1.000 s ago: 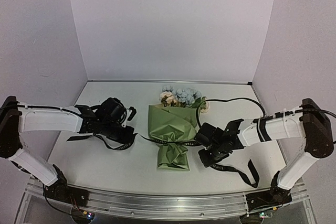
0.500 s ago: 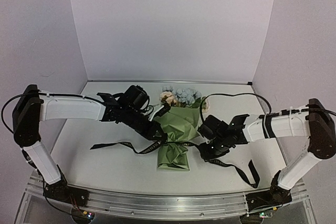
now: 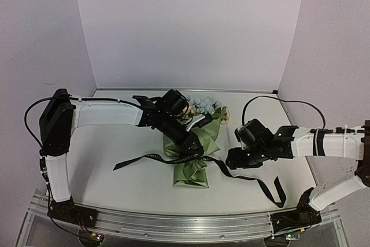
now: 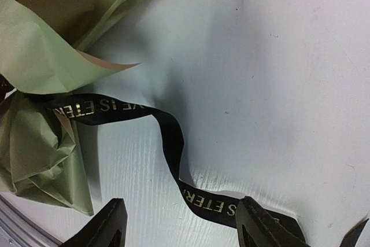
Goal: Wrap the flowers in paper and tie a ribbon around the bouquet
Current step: Cross the half-tied ribbon over the folded bouquet.
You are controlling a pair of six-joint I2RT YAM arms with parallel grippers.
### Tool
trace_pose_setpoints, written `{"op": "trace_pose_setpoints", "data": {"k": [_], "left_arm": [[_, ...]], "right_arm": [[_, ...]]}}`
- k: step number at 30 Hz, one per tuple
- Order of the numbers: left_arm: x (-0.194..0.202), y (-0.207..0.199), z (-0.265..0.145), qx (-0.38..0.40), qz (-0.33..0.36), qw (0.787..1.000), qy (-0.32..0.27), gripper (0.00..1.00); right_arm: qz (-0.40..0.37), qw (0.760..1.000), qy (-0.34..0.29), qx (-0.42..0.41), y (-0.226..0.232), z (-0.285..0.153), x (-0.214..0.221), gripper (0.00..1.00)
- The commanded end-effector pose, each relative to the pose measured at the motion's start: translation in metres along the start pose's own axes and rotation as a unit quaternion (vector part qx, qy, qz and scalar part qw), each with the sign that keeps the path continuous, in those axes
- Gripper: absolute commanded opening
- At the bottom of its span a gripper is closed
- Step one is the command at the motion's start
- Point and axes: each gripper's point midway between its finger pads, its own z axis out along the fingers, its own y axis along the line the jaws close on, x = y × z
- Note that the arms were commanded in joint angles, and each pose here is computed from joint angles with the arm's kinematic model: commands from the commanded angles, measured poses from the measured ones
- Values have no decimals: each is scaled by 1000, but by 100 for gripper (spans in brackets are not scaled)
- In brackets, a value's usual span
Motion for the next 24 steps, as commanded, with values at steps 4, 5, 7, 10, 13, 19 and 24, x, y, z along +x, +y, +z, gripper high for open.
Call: {"op": "trace_pose_setpoints", "data": {"k": [4, 5, 7, 10, 13, 19, 24], "left_arm": [[-11, -11, 21, 7, 64, 998, 25, 3], [-11, -12, 24, 8, 69, 997, 28, 4], [-11, -13, 31, 9, 77, 996, 32, 4], [-10, -14, 39, 9, 86, 996, 39, 4], [-8, -13, 46, 2, 95, 994, 44, 3], [-4, -17, 49, 6, 106, 993, 47, 0], [-5, -18, 41, -2, 101, 995, 23, 0]], "right_arm": [[56, 998, -11, 16, -25, 0, 7, 72], [62, 998, -9, 18, -28, 0, 9, 72], [72, 997, -5, 19, -30, 1, 13, 73], [80, 996, -4, 23, -34, 2, 16, 73], [76, 997, 3, 25, -35, 4, 20, 73], [21, 999, 23, 9, -22, 21, 19, 67], [-7, 998, 52, -17, -10, 39, 28, 65]]}}
